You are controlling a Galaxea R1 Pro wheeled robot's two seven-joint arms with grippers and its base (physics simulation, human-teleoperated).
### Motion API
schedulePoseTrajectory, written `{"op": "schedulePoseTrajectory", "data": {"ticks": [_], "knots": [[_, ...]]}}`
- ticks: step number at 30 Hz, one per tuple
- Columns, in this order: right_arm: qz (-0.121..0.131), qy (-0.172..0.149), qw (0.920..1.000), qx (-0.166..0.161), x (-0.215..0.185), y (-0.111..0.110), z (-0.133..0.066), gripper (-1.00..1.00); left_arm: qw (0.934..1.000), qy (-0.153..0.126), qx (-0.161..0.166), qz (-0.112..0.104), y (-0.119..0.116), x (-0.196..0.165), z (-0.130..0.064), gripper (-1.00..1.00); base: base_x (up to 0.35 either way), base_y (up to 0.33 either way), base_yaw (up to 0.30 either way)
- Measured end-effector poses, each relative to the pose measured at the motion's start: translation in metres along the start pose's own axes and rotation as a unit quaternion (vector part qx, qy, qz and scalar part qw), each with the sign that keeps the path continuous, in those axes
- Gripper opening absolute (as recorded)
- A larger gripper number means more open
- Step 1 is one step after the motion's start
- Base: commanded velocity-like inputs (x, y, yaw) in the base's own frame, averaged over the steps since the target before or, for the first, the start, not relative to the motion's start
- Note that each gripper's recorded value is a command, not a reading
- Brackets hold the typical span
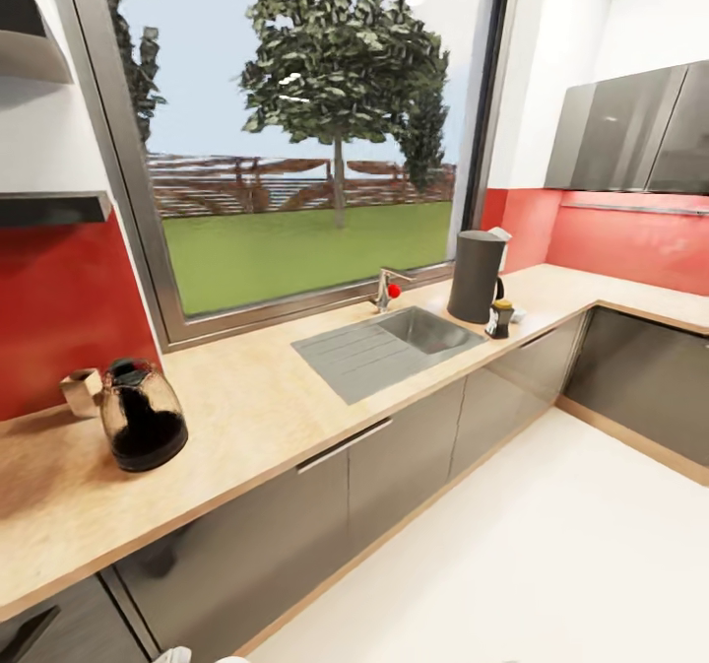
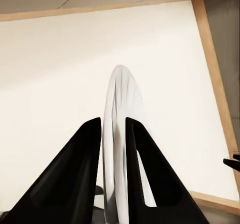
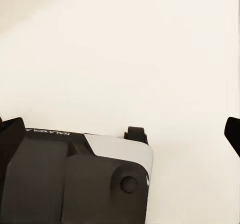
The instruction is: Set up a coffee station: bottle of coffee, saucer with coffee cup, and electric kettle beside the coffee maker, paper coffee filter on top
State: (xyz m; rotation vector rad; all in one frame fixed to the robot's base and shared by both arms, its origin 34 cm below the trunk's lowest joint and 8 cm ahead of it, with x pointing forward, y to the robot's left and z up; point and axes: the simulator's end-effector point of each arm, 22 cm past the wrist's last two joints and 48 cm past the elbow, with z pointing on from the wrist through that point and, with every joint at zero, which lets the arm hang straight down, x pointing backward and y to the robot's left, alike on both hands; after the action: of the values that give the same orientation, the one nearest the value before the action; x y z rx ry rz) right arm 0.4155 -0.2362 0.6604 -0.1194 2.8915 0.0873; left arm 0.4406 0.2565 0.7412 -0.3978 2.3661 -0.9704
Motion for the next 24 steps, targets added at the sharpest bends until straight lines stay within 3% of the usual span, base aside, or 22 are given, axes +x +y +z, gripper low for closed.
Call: {"op": "schedulePoseTrajectory", "data": {"ticks": [11,24], "knots": [[0.0,-0.002,1.0,0.0,-0.0016,-0.0001,-0.0008,1.0,1.0,0.0,-0.001,0.001,-0.0013,0.0001,0.0012,-1.0,0.0,-0.004,-0.264],[0.001,-0.001,1.0,0.0,0.0011,0.0001,-0.0009,1.0,1.0,0.0,0.0,0.002,-0.0019,-0.0002,0.0011,-1.0,0.133,-0.151,-0.264]]}}
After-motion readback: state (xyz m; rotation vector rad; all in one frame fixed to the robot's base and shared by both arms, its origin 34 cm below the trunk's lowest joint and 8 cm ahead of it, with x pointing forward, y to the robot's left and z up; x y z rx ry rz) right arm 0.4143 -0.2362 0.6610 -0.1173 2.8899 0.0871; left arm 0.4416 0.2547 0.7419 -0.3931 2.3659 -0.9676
